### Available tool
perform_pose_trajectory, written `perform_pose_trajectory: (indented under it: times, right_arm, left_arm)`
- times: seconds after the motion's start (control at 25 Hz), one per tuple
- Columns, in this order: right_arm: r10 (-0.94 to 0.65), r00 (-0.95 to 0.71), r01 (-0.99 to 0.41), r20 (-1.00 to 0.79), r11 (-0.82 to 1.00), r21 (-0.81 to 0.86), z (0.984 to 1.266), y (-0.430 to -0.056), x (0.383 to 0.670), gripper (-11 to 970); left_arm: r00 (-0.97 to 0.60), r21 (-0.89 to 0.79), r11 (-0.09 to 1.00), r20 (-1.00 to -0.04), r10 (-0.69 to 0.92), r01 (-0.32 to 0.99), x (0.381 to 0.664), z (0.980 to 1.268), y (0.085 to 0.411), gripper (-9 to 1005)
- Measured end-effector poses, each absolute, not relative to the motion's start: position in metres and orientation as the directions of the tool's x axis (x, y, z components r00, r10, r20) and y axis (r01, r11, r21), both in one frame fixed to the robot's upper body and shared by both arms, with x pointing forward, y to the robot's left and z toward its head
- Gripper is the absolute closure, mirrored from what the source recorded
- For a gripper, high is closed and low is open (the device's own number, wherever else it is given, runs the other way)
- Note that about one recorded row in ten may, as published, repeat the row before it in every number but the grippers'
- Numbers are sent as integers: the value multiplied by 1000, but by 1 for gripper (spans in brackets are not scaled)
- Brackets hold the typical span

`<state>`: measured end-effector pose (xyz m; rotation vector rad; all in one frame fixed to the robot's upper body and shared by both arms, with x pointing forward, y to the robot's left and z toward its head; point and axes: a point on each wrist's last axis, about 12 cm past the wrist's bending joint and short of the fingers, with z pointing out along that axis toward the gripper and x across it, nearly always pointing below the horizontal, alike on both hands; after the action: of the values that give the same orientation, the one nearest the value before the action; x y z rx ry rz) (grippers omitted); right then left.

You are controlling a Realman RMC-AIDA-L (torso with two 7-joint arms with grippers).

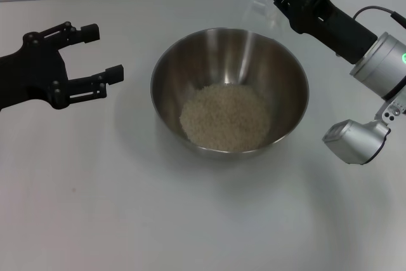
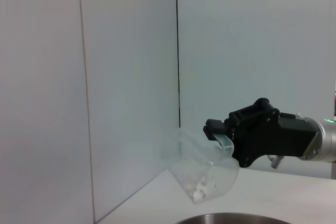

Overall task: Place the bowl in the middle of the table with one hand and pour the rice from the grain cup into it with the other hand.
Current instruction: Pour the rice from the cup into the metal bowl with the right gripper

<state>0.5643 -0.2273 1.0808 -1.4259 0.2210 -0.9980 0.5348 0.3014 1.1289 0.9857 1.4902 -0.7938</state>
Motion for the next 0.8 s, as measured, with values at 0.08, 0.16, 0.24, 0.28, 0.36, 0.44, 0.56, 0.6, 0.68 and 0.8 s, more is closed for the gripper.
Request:
perform_pose_trajectory:
  times: [0.08, 0.16, 0.24, 0.28, 0.36, 0.44, 0.56, 0.6, 0.68, 0.8]
  right_arm:
    - [-680, 599, 438, 422, -162, -884, 1081, -227, 564, 943]
    - [-681, 600, 435, 419, -161, -886, 1080, -227, 563, 943]
    - [-682, 602, 434, 415, -156, -887, 1079, -227, 562, 943]
    - [-683, 604, 434, 410, -150, -888, 1079, -226, 561, 943]
    - [-686, 605, 435, 404, -139, -889, 1078, -226, 559, 942]
    - [-688, 605, 437, 401, -134, -889, 1079, -226, 559, 942]
    - [-702, 596, 435, 390, -126, -891, 1079, -227, 558, 942]
    - [-713, 594, 426, 373, -114, -898, 1078, -227, 558, 942]
    - [-736, 599, 394, 316, -73, -916, 1079, -227, 559, 942]
    - [-767, 623, 304, 154, 55, -951, 1081, -230, 562, 942]
  left_arm:
    - [-26, 42, 423, -988, 153, 905, 535, 1129, 301, 163]
    - [-26, 42, 423, -988, 154, 905, 535, 1129, 301, 163]
    - [-27, 41, 423, -988, 154, 905, 534, 1129, 301, 163]
    - [-28, 41, 422, -988, 154, 905, 534, 1128, 301, 163]
    - [-28, 40, 422, -988, 153, 905, 534, 1128, 302, 163]
    - [-28, 39, 422, -988, 153, 906, 534, 1128, 302, 163]
    - [-29, 39, 422, -988, 153, 906, 534, 1128, 302, 163]
    - [-29, 39, 422, -988, 153, 906, 534, 1128, 302, 163]
    - [-28, 40, 422, -988, 154, 906, 534, 1128, 302, 163]
    - [-28, 40, 421, -988, 154, 906, 534, 1128, 302, 163]
